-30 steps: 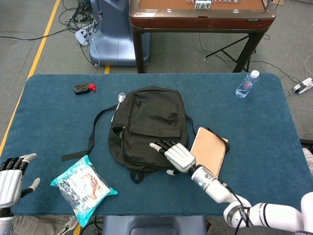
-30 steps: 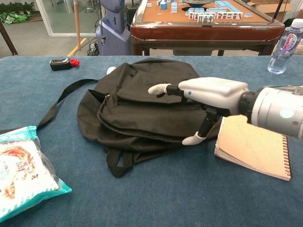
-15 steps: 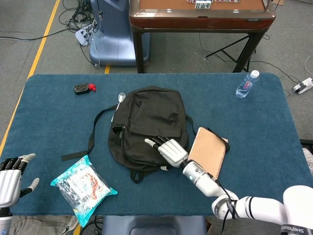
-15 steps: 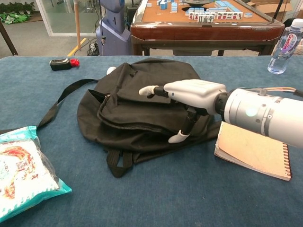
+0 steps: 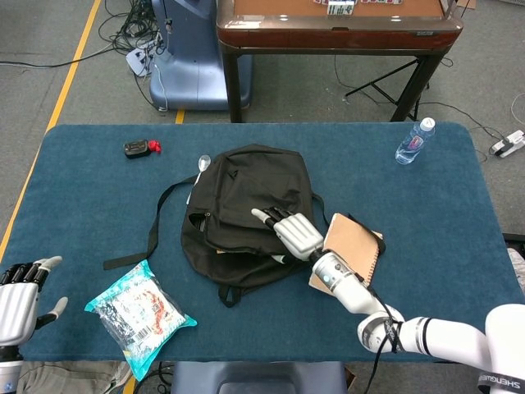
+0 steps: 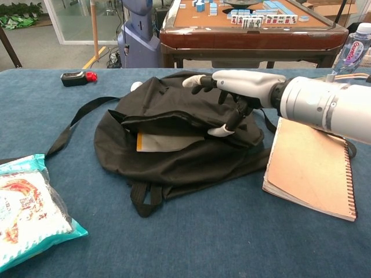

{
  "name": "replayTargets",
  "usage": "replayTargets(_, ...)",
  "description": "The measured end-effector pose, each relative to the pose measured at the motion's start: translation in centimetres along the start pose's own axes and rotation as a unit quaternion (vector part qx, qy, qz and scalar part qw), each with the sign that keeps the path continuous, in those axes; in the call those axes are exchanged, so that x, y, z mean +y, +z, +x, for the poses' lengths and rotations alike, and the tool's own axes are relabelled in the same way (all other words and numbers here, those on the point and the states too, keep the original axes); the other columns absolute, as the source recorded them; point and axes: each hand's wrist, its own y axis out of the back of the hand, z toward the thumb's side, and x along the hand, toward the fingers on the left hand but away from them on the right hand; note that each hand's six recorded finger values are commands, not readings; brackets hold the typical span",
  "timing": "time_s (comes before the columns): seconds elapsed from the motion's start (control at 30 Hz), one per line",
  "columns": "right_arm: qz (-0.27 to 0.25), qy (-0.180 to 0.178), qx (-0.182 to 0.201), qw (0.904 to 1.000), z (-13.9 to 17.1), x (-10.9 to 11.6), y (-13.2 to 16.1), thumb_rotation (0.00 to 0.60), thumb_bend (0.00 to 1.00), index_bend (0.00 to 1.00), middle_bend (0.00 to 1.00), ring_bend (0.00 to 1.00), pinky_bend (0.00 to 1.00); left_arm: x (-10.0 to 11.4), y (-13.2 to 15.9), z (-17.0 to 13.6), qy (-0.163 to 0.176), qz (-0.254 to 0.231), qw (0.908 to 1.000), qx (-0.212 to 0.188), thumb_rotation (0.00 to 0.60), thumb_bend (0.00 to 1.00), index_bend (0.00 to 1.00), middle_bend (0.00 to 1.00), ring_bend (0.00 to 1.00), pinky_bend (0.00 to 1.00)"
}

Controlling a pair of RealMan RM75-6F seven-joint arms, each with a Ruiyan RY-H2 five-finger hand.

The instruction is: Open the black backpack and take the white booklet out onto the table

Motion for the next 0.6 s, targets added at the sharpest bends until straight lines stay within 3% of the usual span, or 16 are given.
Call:
replayTargets(0.13, -0.008, -0.003, -0.004, 1.0000, -0.1, 0.5, -0.3, 0.600, 0.32, 0.06, 0.16, 0.08, 0.21, 0.0, 0.0, 0.1, 0.000, 0.001, 1.0000, 0.000, 0.600, 0.24, 0.28, 0.29, 0.27, 0.20)
replayTargets(0.27, -0.017, 0.005, -0.004, 0.9998, -0.3, 0.3, -0.2, 0.600, 0.43, 0.20, 0.19, 0.08, 0.21, -0.1, -0.1, 0.2, -0.001, 0.001, 1.0000, 0.002, 0.600, 0.24, 0.28, 0.29, 0.27, 0.20)
replayTargets(0.43, -0.004, 0.028, 0.010, 0.9996, -0.6, -1.0, 0.7, 0.600, 0.65, 0.45, 0.26, 0.10, 0.21, -0.1, 0.2, 0.6, 0.001, 0.001, 1.0000, -0.006, 0.600, 0.24, 0.29, 0.29, 0.27, 0.20)
replayTargets(0.6, -0.016, 0.008, 0.004, 0.9998, -1.1, -0.5, 0.8, 0.600, 0.69, 0.55, 0.30, 0.13, 0.21, 0.1, 0.9, 1.6, 0.004, -0.004, 0.9996, -0.027, 0.600, 0.24, 0.29, 0.29, 0.27, 0.20)
